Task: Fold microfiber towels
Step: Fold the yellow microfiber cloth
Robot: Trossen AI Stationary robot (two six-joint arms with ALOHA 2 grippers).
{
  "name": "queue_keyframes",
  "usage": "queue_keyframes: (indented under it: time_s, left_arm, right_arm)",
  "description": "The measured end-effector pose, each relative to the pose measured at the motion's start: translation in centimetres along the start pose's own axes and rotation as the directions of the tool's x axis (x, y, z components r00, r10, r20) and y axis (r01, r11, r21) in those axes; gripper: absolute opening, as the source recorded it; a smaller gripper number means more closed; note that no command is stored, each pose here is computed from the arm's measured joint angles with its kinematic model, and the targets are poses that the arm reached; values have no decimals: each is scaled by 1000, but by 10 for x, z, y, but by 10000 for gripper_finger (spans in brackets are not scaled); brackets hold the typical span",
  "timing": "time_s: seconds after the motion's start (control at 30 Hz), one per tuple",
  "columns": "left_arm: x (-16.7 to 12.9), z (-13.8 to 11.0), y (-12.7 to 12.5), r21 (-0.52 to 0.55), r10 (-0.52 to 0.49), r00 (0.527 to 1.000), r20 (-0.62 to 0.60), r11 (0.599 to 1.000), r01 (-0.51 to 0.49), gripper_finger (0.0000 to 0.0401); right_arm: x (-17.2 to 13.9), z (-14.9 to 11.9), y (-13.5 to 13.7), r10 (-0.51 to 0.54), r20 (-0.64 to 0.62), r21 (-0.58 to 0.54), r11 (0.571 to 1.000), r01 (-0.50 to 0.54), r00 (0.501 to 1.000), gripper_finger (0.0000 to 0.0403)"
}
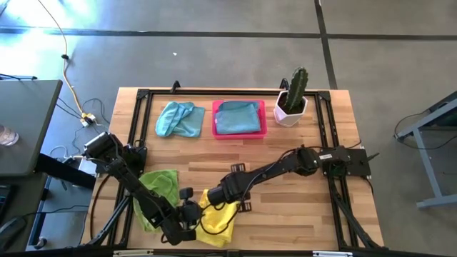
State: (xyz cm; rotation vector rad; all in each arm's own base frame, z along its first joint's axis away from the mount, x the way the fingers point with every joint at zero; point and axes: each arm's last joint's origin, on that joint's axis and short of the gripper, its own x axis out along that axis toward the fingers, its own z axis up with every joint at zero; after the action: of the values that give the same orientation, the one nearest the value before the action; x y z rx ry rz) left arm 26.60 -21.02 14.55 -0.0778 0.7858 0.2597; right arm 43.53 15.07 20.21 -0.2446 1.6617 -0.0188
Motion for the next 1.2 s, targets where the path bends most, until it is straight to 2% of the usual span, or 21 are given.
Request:
queue_keyframes:
  time_s: [0.27,0.43,0.53,0.7,0.8,0.93,1.03,1.2]
  left_arm:
    - [0,-1,0,-131,-20,999,-26,991,16,78]
    - [4,2,3,-271,-20,999,-40,963,8,78]
    - [10,6,7,-351,-5,999,-43,936,-10,78]
    - [33,4,17,-354,51,995,-81,932,-76,78]
    - [48,5,26,-342,78,990,-116,933,-114,78]
    - [62,13,40,-321,119,985,-126,935,-154,78]
    - [71,22,55,-236,154,980,-128,955,-181,78]
    - [89,40,83,-26,181,977,-117,982,-185,78]
  right_arm:
    - [-34,-11,-25,-102,101,69,993,95,990,139]
    - [-40,-14,-19,-181,129,82,982,171,975,139]
    - [-29,-21,-12,-234,89,73,971,228,968,139]
    - [-7,-56,-10,-253,-20,97,963,253,967,139]
    - [-6,-82,-14,-203,18,181,964,197,979,139]
    - [-11,-109,-20,-122,259,297,954,41,958,139]
    - [-11,-121,-22,-63,463,323,941,-102,884,139]
    - [9,-134,-23,-28,667,313,917,-246,745,139]
